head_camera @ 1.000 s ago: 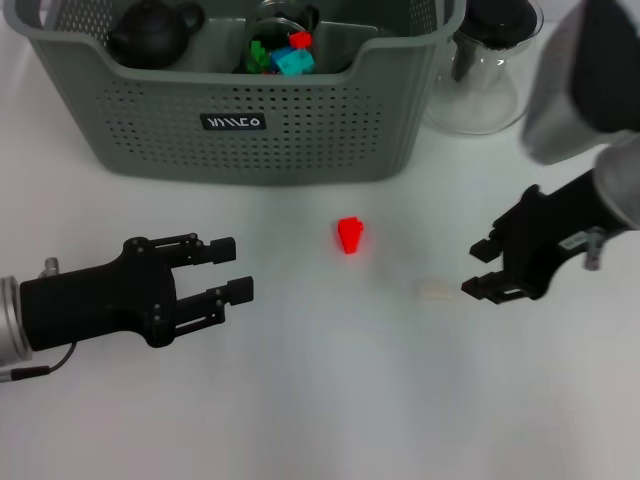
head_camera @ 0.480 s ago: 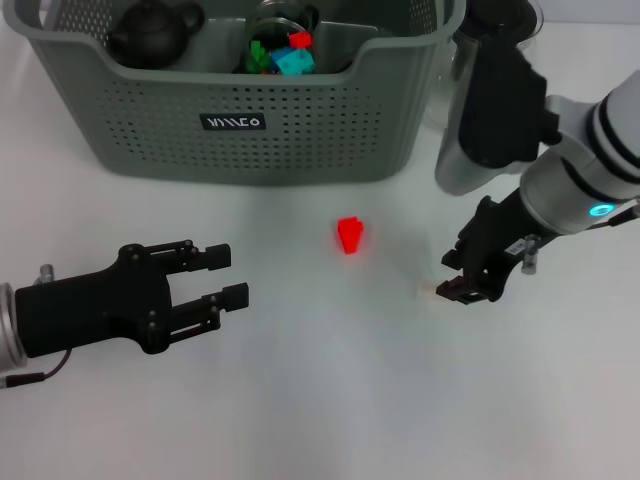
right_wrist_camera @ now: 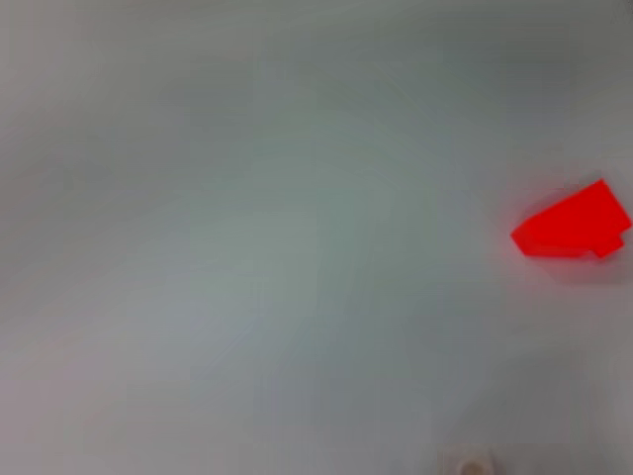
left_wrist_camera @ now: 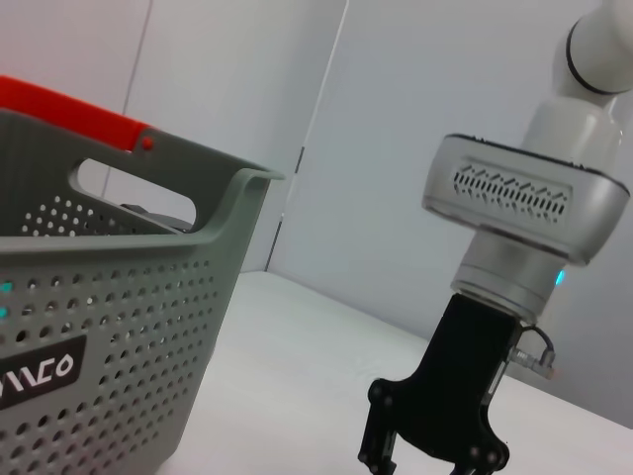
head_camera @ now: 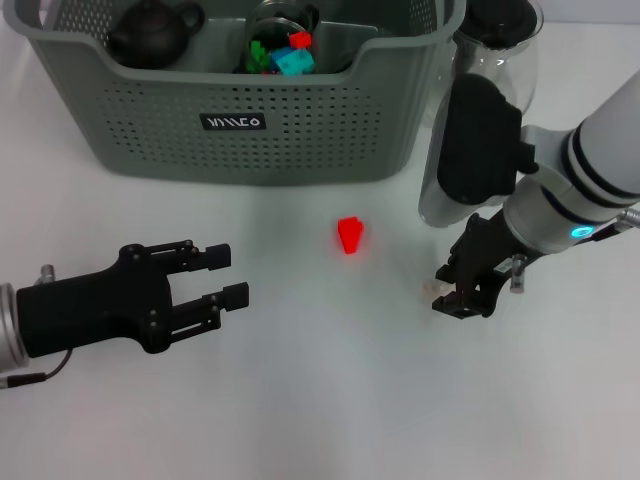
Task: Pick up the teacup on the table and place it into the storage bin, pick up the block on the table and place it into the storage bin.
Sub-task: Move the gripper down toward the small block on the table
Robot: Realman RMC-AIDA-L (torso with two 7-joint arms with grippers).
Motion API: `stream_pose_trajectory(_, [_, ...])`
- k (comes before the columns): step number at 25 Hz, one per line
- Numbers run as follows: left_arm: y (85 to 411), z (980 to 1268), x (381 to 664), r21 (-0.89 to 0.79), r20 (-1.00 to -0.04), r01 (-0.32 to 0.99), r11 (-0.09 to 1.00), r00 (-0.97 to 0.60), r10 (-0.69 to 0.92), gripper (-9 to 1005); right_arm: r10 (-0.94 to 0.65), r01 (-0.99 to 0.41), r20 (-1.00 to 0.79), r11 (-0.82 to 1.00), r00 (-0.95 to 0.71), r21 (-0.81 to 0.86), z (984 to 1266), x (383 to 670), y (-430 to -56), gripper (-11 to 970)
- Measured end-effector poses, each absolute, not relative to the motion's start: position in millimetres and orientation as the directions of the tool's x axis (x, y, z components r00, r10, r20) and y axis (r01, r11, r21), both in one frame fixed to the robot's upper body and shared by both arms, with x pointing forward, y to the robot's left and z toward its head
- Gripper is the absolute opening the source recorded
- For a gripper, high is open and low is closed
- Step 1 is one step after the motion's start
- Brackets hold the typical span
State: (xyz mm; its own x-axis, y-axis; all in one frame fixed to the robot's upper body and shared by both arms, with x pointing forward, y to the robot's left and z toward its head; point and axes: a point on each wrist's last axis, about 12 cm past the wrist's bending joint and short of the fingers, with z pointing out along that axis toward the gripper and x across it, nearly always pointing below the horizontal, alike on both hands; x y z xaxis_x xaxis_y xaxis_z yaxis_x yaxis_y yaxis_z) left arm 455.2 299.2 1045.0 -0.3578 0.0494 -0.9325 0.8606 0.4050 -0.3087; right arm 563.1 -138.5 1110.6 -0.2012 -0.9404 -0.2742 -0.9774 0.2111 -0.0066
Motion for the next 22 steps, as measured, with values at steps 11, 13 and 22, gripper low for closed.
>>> stream_pose_trajectory(11, [298.9,1044.4,454.7,-0.311,-0.932,0.859,0.406,-0.360,0.048,539,-0.941,-0.977,-0.273,0.214,-0.203,-0.013,1107.3,563.4,-138.8,366])
stream_pose_trajectory(13, [298.9,1044.4,454.7,-0.311,-0.932,0.859,0.406,-0.360,0.048,539,-0.940,-0.976,-0.272,0.216,-0.205,-0.011,1107.0,563.1,-138.7,366])
stream_pose_trajectory(22, [299.1,1044.2,454.9,-0.311,-0.931,0.858,0.409,-0.361,0.049,539,-0.935,-0.974,-0.276,0.228,-0.220,0.006,1104.7,561.7,-138.6,366])
